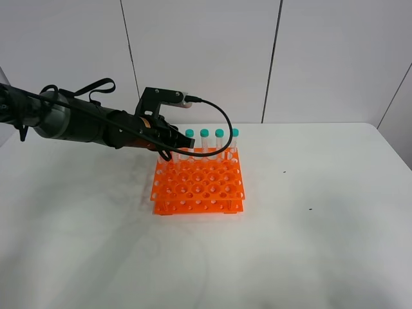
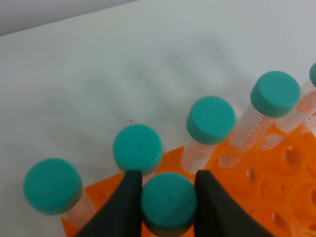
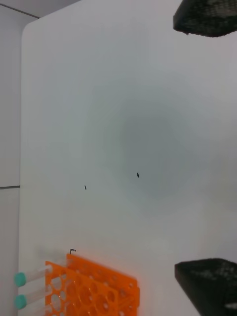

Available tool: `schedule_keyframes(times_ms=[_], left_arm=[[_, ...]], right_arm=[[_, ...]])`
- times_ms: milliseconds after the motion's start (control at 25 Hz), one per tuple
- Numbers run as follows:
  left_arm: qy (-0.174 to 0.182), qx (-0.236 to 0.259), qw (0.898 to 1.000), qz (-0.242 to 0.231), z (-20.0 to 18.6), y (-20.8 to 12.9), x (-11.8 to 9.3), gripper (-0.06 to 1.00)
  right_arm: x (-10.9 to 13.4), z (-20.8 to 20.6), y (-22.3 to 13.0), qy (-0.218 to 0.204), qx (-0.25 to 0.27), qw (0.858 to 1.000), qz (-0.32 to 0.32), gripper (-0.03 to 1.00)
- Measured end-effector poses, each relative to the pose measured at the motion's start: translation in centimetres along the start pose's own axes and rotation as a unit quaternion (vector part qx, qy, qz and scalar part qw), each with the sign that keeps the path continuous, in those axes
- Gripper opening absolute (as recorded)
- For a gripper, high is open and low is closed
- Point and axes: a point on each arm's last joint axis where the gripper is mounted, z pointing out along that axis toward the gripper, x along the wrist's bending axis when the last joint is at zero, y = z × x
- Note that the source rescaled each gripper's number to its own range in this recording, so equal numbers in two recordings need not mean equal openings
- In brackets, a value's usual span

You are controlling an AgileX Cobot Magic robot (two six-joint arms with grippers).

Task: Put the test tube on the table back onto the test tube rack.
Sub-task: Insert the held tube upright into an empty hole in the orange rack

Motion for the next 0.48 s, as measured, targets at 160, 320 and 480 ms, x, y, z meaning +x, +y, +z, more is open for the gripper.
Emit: schedule_keyframes(times_ms=[160, 320, 480], left_arm=[[-0.001, 0.004, 1.0, -0.001, -0.6, 0.24, -0.03, 0.0], [-0.001, 0.006, 1.0, -0.002, -0.94, 0.42, -0.05, 0.0], [-0.002, 0.011, 1.0, -0.001, -0.92, 0.05, -0.16, 0.0]], right_arm=[[0.0, 0.0, 0.0, 0.0, 0.0, 1.0, 0.0, 1.0], [0.0, 0.0, 0.0, 0.0, 0.0, 1.0, 0.0, 1.0], [0.0, 0.0, 0.0, 0.0, 0.0, 1.0, 0.0, 1.0]])
